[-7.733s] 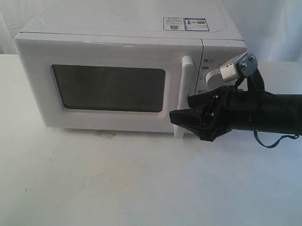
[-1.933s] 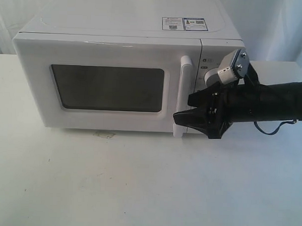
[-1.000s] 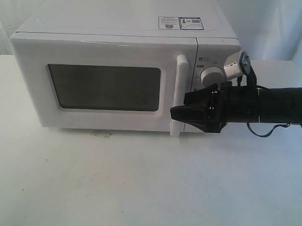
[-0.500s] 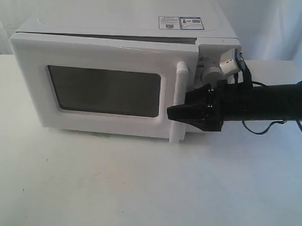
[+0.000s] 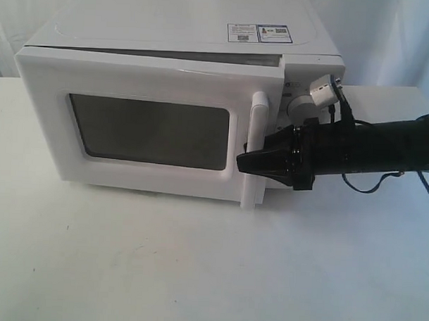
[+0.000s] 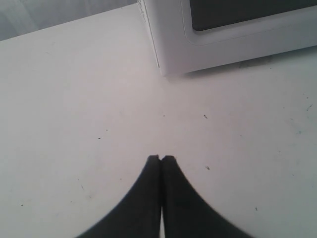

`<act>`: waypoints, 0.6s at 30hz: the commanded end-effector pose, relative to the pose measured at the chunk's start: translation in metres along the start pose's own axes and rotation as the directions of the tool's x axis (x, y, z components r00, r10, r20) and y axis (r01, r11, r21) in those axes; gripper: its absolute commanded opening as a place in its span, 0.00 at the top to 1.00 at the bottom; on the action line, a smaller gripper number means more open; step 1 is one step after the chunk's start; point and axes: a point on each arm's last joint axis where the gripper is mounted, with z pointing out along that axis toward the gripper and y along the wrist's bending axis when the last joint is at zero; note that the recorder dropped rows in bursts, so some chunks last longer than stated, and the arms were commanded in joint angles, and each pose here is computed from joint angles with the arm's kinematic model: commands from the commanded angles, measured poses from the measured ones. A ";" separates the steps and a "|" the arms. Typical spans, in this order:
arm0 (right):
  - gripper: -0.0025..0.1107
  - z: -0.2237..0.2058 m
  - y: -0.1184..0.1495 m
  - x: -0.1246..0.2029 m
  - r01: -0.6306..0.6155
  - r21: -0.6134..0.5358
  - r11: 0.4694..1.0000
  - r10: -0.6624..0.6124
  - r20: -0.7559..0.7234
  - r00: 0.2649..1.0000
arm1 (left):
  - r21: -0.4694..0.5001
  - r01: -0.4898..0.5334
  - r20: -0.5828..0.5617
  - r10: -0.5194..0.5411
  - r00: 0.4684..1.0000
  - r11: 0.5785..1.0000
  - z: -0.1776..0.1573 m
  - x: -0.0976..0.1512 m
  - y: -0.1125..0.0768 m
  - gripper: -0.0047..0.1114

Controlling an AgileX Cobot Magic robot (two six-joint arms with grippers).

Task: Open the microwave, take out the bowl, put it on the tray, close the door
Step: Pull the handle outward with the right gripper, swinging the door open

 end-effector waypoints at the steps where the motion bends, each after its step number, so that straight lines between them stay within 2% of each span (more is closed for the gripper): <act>1: 0.75 0.008 0.000 -0.009 0.022 0.004 1.000 -0.022 0.049 0.999 | 0.002 0.011 0.001 -0.011 1.000 1.000 0.000 0.001 0.000 0.96; 6: 0.98 0.009 0.002 -0.006 -0.029 -0.019 0.999 0.029 0.015 0.999 | 0.002 0.011 0.001 -0.011 1.000 1.000 0.000 0.001 0.000 0.96; 13: 0.98 0.008 0.006 -0.002 -0.070 -0.057 0.996 0.068 -0.046 0.997 | 0.002 0.011 0.001 -0.011 1.000 1.000 0.000 0.001 0.000 0.96; 18: 0.98 0.004 0.016 0.000 -0.061 -0.083 0.995 0.051 -0.119 0.992 | 0.002 0.011 0.001 -0.011 1.000 1.000 0.000 0.001 0.000 0.96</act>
